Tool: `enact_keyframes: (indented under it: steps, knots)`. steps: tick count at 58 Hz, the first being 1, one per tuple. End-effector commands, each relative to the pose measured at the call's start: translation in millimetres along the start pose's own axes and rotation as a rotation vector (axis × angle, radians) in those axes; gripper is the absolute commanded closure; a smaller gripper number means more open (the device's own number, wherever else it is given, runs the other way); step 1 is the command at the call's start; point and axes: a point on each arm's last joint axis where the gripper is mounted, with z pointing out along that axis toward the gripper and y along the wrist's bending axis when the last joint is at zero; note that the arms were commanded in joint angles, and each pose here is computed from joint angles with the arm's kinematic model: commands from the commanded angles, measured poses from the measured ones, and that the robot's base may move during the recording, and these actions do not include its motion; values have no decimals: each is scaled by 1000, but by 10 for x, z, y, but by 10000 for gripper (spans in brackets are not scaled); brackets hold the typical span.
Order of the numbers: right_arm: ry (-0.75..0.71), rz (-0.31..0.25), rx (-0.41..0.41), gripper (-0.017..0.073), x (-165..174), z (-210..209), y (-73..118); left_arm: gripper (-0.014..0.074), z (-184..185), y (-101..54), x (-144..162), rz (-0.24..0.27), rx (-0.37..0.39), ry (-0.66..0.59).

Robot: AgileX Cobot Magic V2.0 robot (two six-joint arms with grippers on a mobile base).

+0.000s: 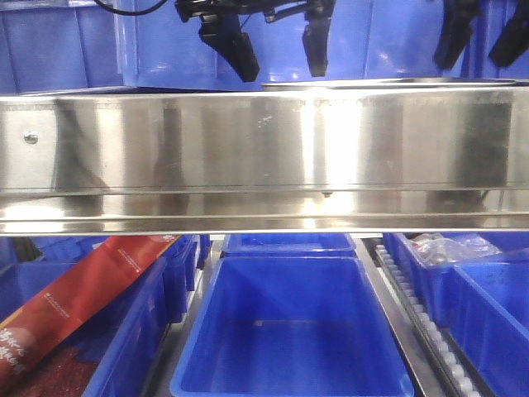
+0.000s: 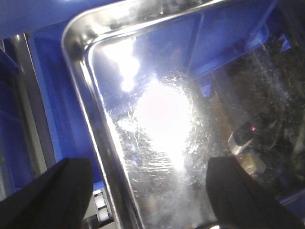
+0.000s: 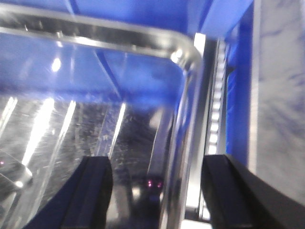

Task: Stack silver trays without gaps
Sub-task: 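Raise both grippers up toward the silver tray on the upper shelf, then close both grippers on opposite edges of the silver tray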

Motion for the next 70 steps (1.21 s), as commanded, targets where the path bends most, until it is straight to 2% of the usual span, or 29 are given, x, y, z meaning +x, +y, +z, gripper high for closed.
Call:
enact_keyframes:
  steps: [1, 9, 17, 25, 43, 63, 70]
  knots:
    - [-12, -10, 11, 256, -32, 32, -16, 190, -23, 0, -23, -22, -2, -18]
    - [1, -9, 11, 256, -26, 84, -21, 190, -15, 8, -25, -21, -11, -20]
    - [13, -8, 11, 256, -19, 135, -26, 192, -9, 74, -42, -67, -37, -27]
    - [15, -8, 11, 256, -19, 152, -27, 192, -2, 162, -55, -85, -51, -18]
    - [41, -5, 11, 260, 2, 259, -37, 192, 173, 243, 8, -97, -85, 59]
    - [37, -5, 12, 261, -2, 269, -39, 192, 255, 172, -6, -129, -12, 41]
    - [40, -5, 11, 261, 0, 269, -39, 237, 263, 145, -22, -143, 18, 25]
